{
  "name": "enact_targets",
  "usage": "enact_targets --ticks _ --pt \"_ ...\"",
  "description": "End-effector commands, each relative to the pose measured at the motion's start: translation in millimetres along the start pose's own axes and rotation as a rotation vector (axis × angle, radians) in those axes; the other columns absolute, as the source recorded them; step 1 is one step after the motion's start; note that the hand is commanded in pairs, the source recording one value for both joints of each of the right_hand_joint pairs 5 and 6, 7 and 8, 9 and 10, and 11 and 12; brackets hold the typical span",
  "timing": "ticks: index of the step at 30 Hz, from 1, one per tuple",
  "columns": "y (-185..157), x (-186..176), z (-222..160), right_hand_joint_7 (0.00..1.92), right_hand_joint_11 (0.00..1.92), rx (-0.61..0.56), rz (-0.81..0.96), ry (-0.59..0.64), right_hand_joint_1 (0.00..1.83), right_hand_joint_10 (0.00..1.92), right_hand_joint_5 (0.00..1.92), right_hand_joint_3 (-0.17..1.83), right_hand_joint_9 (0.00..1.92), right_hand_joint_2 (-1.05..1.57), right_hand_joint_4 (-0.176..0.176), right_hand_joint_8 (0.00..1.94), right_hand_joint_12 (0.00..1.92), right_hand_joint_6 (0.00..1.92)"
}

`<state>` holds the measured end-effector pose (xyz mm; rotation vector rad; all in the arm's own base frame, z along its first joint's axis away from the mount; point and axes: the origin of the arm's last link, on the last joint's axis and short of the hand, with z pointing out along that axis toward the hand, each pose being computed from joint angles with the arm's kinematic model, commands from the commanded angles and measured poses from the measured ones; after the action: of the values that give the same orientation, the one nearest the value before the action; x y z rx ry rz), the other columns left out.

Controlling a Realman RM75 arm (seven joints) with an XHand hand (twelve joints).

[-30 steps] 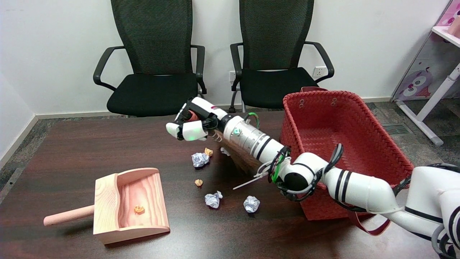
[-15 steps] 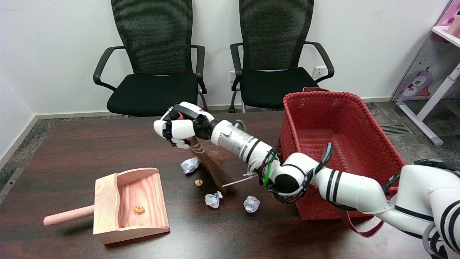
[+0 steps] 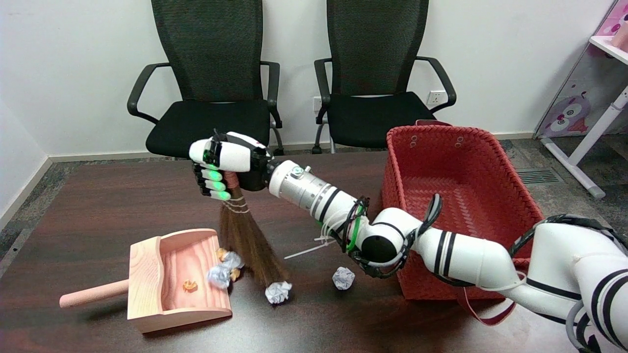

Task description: Sweep the paper ball into the dustpan.

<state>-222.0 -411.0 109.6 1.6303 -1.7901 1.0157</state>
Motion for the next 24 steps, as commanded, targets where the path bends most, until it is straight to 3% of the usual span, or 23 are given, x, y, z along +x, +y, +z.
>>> enact_targets --ticks 1,9,12,17,24 --pt "-14.5 -25.1 13.2 1.92 1.92 0.014 0.4 -0.062 0.82 1.92 1.92 1.6 1.92 0.56 0.009 1.92 1.92 1.92" --pt "-27.3 -28.7 28.9 1.92 1.92 0.014 0.572 -0.096 0.83 1.92 1.92 1.49 1.92 0.59 0.009 1.92 1.92 1.92" --pt "-34.2 -30.7 30.1 1.92 1.92 0.029 0.56 -0.115 0.83 1.92 1.92 1.46 1.92 0.61 0.009 1.92 1.92 1.92" --pt "-44.0 -23.6 13.0 1.92 1.92 0.087 0.331 -0.097 0.79 1.92 1.92 1.44 1.92 0.61 0.005 1.92 1.92 1.92" --pt "-73.5 -10.0 -30.4 1.92 1.92 0.194 -0.002 0.038 0.75 1.92 1.92 1.39 1.92 0.96 0.019 1.92 1.92 1.92"
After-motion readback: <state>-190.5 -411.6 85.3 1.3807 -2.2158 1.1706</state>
